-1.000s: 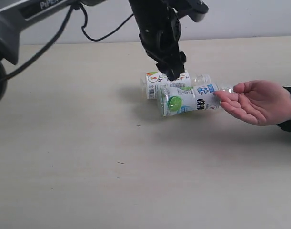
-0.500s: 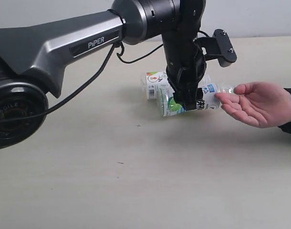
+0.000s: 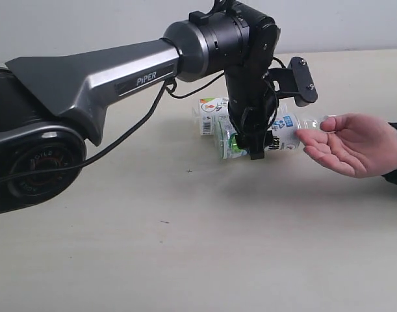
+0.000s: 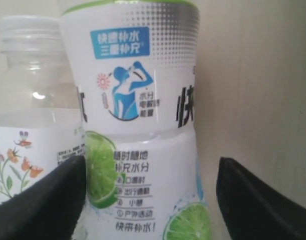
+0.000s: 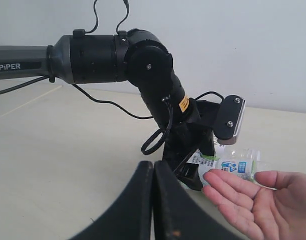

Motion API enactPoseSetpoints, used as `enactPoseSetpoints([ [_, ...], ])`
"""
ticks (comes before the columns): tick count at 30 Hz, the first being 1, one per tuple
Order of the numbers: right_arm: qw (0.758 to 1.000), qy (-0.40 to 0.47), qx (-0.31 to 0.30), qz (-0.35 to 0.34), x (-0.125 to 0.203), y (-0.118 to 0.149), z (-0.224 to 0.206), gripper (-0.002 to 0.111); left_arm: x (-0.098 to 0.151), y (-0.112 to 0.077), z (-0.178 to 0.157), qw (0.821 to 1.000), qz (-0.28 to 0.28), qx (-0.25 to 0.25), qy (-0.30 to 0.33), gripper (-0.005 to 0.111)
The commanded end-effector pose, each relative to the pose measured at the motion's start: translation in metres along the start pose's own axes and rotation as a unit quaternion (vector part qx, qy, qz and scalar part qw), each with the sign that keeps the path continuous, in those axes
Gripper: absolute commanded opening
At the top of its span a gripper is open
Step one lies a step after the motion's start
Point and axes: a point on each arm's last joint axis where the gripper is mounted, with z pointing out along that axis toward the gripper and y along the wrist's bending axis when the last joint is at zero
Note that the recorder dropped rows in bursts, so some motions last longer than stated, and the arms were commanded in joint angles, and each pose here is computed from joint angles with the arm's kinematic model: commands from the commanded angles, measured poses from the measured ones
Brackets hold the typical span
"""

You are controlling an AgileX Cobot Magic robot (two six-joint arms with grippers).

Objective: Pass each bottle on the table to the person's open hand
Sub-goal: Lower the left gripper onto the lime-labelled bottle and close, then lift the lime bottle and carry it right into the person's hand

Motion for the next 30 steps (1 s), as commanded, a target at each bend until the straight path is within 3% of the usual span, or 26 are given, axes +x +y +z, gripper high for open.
enactPoseSetpoints([
  [1, 1.0, -0.002, 0.004, -0.004, 0.001, -0.001, 0.0, 0.0, -0.002, 0.0, -0.004, 1.0, -0.013, -0.004, -0.007, 0.07],
  [19, 1.0, -0.002, 0.004, -0.003, 0.001, -0.001, 0.0, 0.0, 0.007, -0.01, 0.021, 0.998, -0.034, 0.037, 0.041, 0.067],
  [30, 1.0, -0.002, 0.004, -0.003, 0.001, -0.001, 0.0, 0.0, 0.011, -0.013, 0.019, 0.995, -0.05, 0.053, 0.064, 0.001],
])
